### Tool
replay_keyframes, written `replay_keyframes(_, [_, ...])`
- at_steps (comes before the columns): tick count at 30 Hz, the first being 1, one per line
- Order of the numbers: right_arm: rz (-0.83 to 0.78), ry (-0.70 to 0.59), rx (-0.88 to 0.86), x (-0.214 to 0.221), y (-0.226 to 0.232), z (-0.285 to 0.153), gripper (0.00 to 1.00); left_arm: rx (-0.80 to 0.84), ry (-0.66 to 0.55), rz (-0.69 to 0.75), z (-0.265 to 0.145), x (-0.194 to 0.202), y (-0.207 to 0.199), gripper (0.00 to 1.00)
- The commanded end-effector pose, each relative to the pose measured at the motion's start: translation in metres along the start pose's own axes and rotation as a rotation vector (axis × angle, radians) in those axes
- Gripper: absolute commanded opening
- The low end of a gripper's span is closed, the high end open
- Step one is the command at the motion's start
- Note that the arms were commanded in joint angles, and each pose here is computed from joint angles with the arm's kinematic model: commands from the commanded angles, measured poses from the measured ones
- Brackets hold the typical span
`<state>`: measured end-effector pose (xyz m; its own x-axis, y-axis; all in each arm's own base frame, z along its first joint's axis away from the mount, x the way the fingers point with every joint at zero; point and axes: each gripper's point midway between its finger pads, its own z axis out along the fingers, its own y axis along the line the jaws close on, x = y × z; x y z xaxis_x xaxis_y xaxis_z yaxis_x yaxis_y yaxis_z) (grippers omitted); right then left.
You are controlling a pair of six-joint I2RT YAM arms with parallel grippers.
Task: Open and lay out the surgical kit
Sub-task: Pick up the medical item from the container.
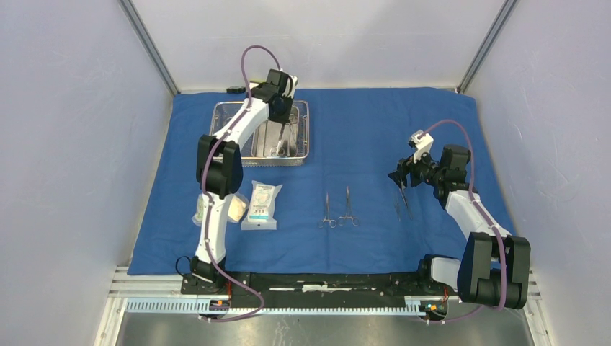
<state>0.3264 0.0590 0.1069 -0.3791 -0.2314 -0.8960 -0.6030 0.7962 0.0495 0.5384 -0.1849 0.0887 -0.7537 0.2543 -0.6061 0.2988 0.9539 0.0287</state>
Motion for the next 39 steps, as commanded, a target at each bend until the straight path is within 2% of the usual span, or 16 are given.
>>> replay_keyframes(1, [0.002, -0.076, 0.004, -0.026, -0.005, 0.001, 0.73, 0.012, -0.134, 0.008, -0.044, -0.046, 0.008, 0.04])
replay_keyframes(6, [0.007, -0.093, -0.016, -0.042, -0.002, 0.009, 0.73, 0.026, -0.143, 0.003, -0.053, -0.047, 0.010, 0.04])
replay_keyframes(11, [-0.061, -0.119, -0.035, -0.078, 0.007, 0.027, 0.73, 0.059, -0.148, 0.004, -0.064, -0.045, 0.005, 0.04])
replay_keyframes(20, [-0.113, -0.228, -0.202, -0.150, 0.072, 0.103, 0.72, 0.080, -0.173, -0.045, -0.083, -0.047, 0.003, 0.03])
replay_keyframes(25, [-0.021, -0.272, -0.319, -0.178, 0.106, 0.148, 0.70, 0.082, -0.181, -0.067, -0.090, -0.048, 0.005, 0.03])
replay_keyframes(30, [-0.006, -0.258, -0.389, -0.194, 0.134, 0.187, 0.70, 0.107, -0.187, -0.100, -0.100, -0.053, 0.004, 0.03])
replay_keyframes(39, [0.066, -0.266, -0.451, -0.208, 0.155, 0.222, 0.70, 0.200, -0.211, -0.160, -0.125, -0.058, -0.012, 0.03])
